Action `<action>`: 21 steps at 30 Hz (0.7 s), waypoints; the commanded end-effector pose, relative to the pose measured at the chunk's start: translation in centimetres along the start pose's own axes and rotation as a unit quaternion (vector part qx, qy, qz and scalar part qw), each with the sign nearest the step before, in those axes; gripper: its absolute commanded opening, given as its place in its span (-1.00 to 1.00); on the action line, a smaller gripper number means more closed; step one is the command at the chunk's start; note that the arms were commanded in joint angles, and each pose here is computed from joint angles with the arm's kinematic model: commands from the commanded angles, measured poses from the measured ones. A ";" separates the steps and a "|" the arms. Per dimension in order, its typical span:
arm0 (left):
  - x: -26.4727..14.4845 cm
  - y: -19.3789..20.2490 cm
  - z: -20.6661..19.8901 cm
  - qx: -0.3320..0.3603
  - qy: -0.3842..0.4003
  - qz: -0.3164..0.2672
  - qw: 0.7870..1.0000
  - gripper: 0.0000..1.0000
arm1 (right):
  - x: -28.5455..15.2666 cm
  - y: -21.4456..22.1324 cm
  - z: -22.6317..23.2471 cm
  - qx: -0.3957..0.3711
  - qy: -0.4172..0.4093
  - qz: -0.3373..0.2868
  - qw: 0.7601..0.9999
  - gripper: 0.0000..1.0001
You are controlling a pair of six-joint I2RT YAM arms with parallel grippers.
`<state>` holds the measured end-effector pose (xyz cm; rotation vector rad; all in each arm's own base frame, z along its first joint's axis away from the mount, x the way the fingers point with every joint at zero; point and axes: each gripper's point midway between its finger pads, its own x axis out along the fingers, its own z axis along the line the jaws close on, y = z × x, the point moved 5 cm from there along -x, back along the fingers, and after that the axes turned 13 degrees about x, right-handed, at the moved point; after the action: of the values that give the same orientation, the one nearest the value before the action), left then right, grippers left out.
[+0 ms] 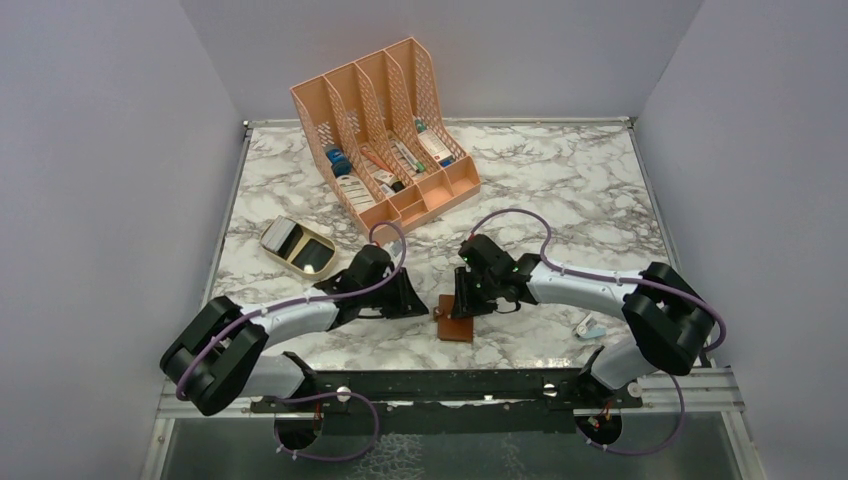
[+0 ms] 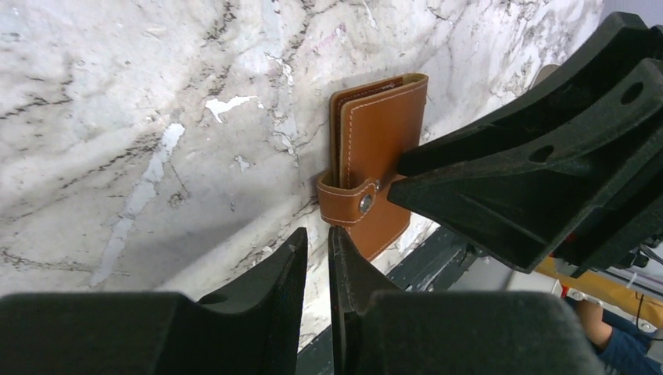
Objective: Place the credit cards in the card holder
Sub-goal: Close the card holder at the center of the board.
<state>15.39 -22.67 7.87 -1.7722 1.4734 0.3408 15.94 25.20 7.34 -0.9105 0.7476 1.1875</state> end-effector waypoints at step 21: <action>2.4 -1.2 -2.0 0.018 0.046 0.008 0.999 -0.68 | -1.2 1.0 1.3 -0.047 -0.075 -0.059 0.994 -0.43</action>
<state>16.31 -25.00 7.57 -1.7640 1.5279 0.2775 15.00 25.21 7.55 -0.9733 0.6371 1.1534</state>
